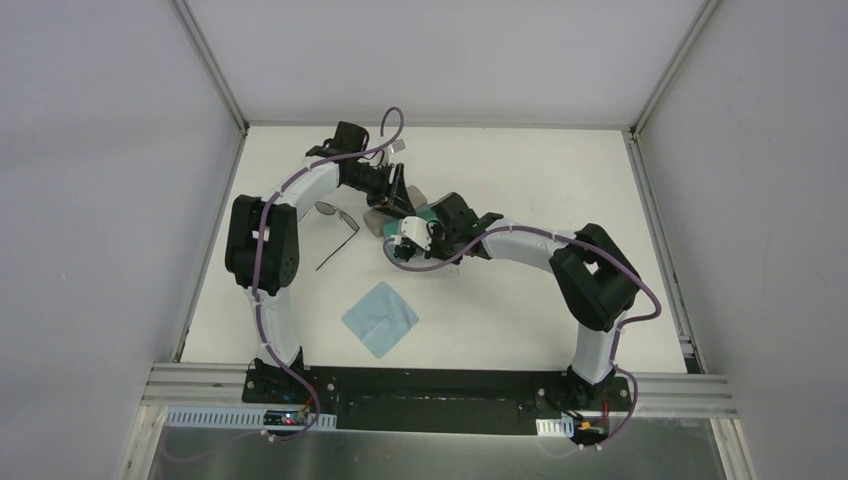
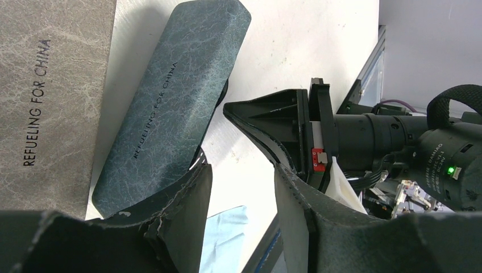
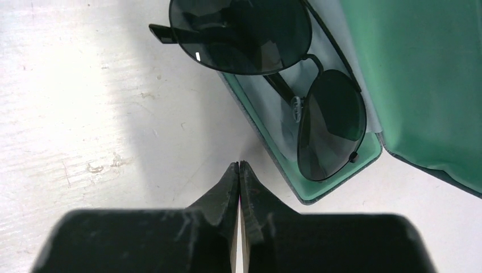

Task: Organize the sunglasses
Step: Adjust the sunglasses in the sunglasses case.

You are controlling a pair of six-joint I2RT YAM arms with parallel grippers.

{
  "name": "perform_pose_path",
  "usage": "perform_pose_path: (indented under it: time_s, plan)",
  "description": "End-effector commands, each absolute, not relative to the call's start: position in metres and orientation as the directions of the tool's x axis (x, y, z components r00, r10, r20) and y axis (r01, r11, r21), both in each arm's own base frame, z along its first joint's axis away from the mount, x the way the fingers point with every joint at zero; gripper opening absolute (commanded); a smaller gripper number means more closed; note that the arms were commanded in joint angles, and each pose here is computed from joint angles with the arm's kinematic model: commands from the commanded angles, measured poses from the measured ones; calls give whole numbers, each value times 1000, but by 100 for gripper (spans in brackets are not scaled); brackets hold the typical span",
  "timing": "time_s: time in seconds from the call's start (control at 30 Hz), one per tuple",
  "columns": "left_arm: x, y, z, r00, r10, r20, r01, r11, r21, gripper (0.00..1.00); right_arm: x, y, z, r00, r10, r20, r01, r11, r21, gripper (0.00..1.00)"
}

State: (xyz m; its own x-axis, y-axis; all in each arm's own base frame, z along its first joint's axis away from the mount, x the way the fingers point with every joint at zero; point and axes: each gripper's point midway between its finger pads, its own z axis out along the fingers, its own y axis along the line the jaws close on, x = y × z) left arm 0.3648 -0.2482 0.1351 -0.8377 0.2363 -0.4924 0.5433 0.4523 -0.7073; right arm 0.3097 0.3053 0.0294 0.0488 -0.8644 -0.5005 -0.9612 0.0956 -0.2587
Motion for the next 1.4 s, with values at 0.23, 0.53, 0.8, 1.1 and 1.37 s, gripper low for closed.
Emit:
perform_pose_path:
  time_s: [0.23,0.53,0.8,1.1,1.37]
  plan:
    - [369,-252,151,-799,247,-549,598,427,-678,47,301,355,87,92,-750,-654,-978,56,-202,0]
    - [372,-253,155,-795,243,-556,602,425,-676,46,301,380,71,159,-762,-628,-974,-17,-227,0]
    - [371,-252,155,-793,245,-557,604,426,-673,46,299,387,68,183,-763,-620,-972,-47,-229,0]
    - [372,-253,154,-795,245,-555,603,421,-677,46,313,396,61,158,-774,-614,-966,9,-260,0]
    - [372,-254,153,-797,245,-552,600,420,-681,46,318,392,59,163,-785,-598,-963,6,-271,0]
